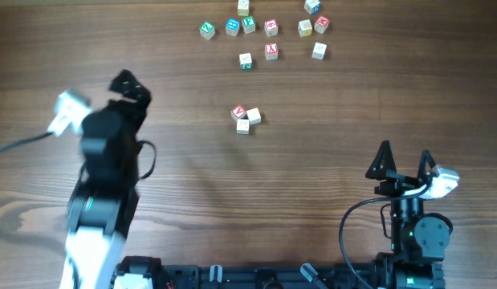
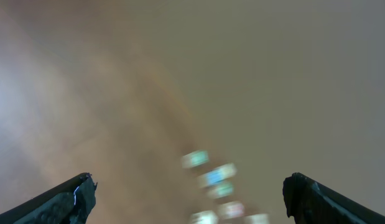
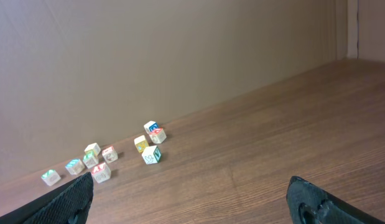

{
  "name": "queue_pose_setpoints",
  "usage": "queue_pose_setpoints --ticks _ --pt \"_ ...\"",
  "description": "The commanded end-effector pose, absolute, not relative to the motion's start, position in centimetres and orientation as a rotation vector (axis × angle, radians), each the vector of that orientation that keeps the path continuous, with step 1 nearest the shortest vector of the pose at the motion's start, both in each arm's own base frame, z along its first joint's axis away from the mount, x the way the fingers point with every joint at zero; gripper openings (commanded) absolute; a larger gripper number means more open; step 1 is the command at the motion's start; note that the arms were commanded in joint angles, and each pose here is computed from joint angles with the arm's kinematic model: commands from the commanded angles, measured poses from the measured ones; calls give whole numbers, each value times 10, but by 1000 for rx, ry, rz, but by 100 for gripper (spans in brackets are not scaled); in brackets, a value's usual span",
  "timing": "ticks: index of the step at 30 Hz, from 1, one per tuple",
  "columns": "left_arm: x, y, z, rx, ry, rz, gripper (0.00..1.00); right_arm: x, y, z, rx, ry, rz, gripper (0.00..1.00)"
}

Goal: Form a circle

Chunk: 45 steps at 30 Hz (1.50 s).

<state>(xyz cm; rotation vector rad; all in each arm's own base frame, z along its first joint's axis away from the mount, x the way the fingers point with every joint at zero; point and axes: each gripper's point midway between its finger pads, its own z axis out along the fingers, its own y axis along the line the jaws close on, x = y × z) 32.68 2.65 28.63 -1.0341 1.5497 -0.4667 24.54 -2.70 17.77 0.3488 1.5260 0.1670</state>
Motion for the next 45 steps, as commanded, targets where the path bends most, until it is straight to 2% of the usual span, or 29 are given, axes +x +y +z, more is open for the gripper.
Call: queue_pose_setpoints --ticks 1,7,15,19,25,27,32,35,40,45 --pt "272 33 358 -966 1307 -591 100 245 -29 177 345 1526 149 100" --pt "195 41 417 -870 1054 -717 100 245 -29 177 345 1526 149 100" --pt "187 41 419 -864 1038 -725 100 245 -29 177 346 1526 149 100" --pt "192 41 393 -904 1140 -676 100 245 -29 177 346 1525 150 100" --pt "169 43 306 -1018 1445 -514 100 245 -29 177 345 1526 149 100" --pt "162 37 308 -859 1509 -441 100 245 -29 177 345 1526 149 100" --pt "170 -15 341 -65 1530 -212 100 245 -29 177 345 1526 149 100" --pt "173 -50 324 352 1489 -92 100 245 -29 177 345 1526 149 100" --pt "194 -52 251 390 1610 -89 100 245 -29 177 345 1526 149 100" --pt "219 -45 208 324 1634 -85 100 245 -29 177 345 1526 149 100"
